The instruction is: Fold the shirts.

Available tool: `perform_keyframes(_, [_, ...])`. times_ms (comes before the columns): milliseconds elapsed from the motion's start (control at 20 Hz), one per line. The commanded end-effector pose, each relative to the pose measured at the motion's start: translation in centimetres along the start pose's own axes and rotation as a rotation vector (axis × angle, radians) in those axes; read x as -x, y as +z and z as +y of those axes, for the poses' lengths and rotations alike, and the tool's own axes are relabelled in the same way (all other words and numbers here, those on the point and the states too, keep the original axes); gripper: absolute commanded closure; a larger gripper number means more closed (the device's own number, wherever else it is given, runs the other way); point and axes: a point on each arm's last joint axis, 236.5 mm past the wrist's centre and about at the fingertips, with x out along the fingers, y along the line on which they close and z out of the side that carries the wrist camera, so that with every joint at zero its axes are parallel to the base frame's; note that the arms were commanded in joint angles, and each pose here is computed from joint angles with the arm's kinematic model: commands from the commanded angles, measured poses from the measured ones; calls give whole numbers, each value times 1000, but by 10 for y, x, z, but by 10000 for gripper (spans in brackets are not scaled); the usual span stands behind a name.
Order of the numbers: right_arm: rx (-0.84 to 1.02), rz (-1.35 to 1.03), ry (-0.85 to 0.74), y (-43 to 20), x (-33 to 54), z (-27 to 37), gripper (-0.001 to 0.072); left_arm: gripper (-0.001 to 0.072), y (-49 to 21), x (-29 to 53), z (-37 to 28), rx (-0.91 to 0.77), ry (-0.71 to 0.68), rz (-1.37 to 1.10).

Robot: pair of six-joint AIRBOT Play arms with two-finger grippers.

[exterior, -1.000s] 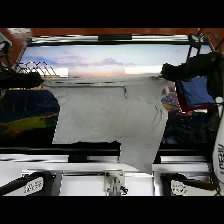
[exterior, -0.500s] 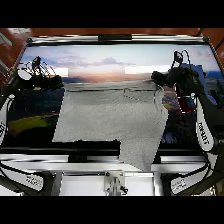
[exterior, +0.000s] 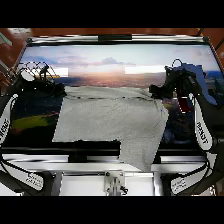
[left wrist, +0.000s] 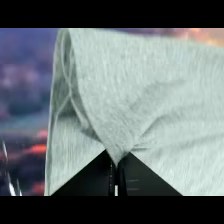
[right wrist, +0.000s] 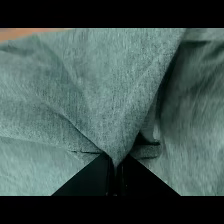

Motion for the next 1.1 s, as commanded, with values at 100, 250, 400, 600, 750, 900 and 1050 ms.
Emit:
perform_keyframes(100, [-3, 168, -145, -42, 2, -34, 632, 675, -56, -1, 16, -24, 23, 240])
perform_keyframes(250, [1, 191, -168, -47, 3, -39, 632, 675, -52, 4, 27, -3, 32, 228])
perform_keyframes(400, [-7, 193, -149, -48, 3, -34, 631, 675, -46, 10, 39, 38, 34, 201])
perform_keyframes(600, [-35, 201, -80, -50, 1, -17, 522, 654, -50, 1, 28, 31, 12, 218])
perform_keyframes(750, [-8, 237, -94, -59, 13, -21, 202, 0, -63, 1, 17, 18, -7, 277])
perform_keyframes(900, [44, 195, -174, -58, 59, -37, 202, 3, -82, 23, 13, 28, -32, 361])
perform_keyframes(1050, [67, 202, -281, -74, 120, -69, 202, 3, -98, 65, 13, 13, -58, 392])
